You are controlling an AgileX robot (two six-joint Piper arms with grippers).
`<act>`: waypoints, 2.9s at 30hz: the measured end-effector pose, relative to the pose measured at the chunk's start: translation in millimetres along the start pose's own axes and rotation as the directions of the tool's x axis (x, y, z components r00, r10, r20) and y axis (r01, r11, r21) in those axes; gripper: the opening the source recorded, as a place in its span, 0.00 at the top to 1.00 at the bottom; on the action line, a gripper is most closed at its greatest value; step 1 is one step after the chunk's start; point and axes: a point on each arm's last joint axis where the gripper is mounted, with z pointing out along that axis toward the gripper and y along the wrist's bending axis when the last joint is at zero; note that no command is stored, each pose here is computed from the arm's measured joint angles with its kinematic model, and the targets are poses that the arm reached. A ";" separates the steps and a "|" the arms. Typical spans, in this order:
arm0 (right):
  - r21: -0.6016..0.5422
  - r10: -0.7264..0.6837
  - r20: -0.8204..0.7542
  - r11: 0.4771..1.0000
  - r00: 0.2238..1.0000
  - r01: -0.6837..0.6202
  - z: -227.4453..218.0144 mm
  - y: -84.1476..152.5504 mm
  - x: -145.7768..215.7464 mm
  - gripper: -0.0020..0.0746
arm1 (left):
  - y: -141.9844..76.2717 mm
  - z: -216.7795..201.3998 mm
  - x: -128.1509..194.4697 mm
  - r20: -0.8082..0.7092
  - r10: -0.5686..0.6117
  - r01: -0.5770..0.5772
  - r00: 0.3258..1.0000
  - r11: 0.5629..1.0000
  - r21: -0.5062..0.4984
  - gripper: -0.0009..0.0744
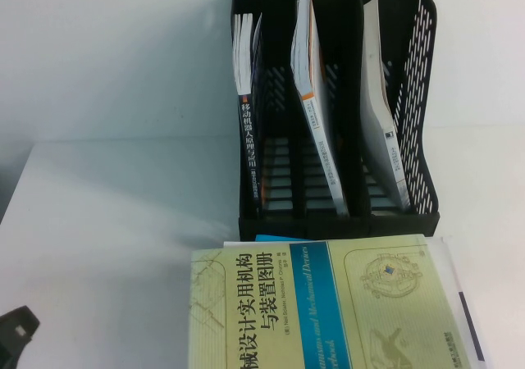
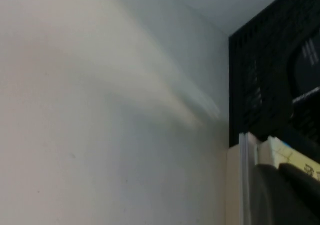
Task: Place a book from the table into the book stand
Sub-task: Push book with right arm, then pick up the book with your left arm
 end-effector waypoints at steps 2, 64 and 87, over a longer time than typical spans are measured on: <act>-0.041 -0.003 -0.007 0.999 1.000 0.003 4.3 3.2 -1.2 0.98 | -1.2 8.5 0.6 -0.048 0.003 -0.002 0.999 1.000 0.001 0.99; -0.597 -0.270 -0.185 0.794 0.945 0.110 111.5 69.3 -15.0 0.98 | 40.2 154.9 24.3 -0.726 -0.207 0.461 0.656 0.871 0.169 0.55; -0.608 -0.297 0.200 0.710 0.934 0.356 -21.8 92.9 -61.9 0.98 | -112.5 44.8 -107.2 -0.370 0.378 -0.214 0.849 0.885 0.413 0.73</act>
